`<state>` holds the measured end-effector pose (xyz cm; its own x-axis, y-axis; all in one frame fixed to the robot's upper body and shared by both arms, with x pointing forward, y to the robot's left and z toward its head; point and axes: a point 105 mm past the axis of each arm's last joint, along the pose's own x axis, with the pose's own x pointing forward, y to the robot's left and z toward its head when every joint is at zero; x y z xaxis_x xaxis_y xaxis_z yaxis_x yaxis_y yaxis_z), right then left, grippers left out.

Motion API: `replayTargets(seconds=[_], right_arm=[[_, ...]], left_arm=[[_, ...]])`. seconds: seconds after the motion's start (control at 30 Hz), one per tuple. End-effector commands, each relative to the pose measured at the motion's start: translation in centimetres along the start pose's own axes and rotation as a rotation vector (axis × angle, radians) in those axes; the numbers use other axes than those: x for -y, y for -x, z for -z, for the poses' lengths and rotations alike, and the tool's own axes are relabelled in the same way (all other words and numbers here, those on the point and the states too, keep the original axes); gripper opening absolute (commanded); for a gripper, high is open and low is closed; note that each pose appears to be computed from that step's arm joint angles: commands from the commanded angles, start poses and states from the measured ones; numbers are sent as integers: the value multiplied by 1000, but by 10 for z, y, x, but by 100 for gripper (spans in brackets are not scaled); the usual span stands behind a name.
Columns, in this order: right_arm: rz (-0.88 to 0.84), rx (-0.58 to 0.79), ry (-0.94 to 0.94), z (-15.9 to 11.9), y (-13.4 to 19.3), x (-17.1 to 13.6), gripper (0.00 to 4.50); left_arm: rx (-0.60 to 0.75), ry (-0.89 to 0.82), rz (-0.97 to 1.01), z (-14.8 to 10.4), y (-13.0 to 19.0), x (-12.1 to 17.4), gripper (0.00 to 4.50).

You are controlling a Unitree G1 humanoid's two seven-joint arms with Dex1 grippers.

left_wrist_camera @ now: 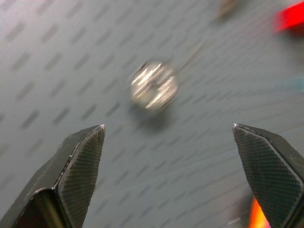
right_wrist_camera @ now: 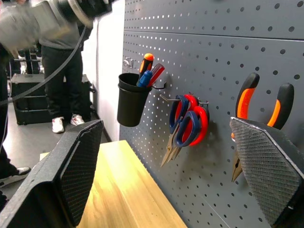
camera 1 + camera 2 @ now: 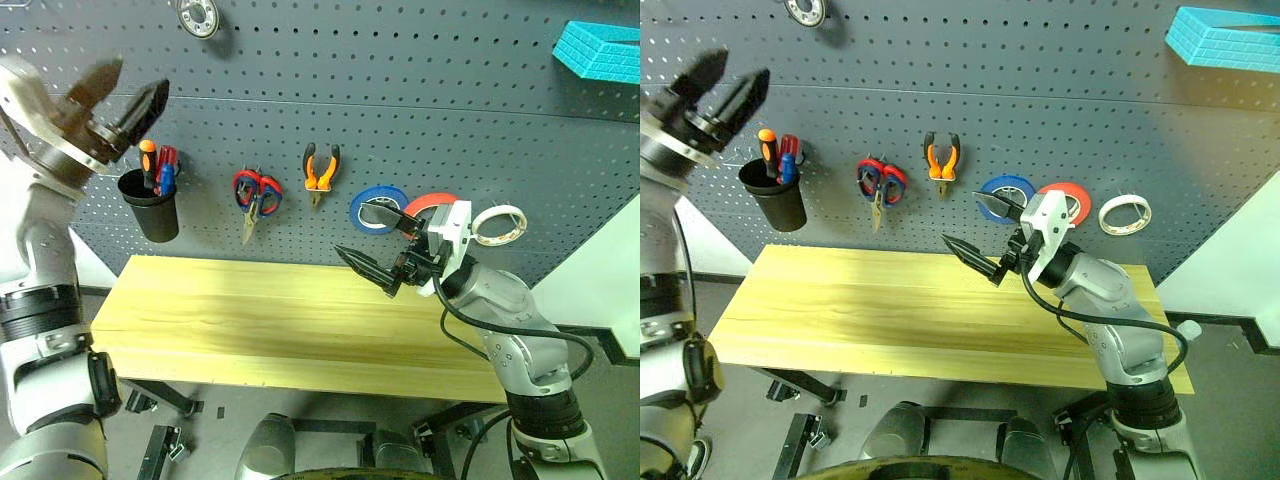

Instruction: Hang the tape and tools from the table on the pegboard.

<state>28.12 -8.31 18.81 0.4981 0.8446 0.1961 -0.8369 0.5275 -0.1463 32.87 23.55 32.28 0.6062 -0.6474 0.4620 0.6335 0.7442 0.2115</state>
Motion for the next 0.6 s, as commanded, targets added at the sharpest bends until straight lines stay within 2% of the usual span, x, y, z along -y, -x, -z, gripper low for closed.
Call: replayTargets(seconds=[0.03,0.23,0.37,0.6], right_arm=[[1,25,47,-10,1,2,450],[0,-14,36,0,9,1,450],[23,-57,10,13,16,0,450],[97,-93,-45,28,32,-6,450]], left_arm=[[-153,55,182,31,1,41,448],[-510,99,66,125,20,59,448],[-597,152,81,156,33,91,448],[-676,195,24,189,61,123,448]])
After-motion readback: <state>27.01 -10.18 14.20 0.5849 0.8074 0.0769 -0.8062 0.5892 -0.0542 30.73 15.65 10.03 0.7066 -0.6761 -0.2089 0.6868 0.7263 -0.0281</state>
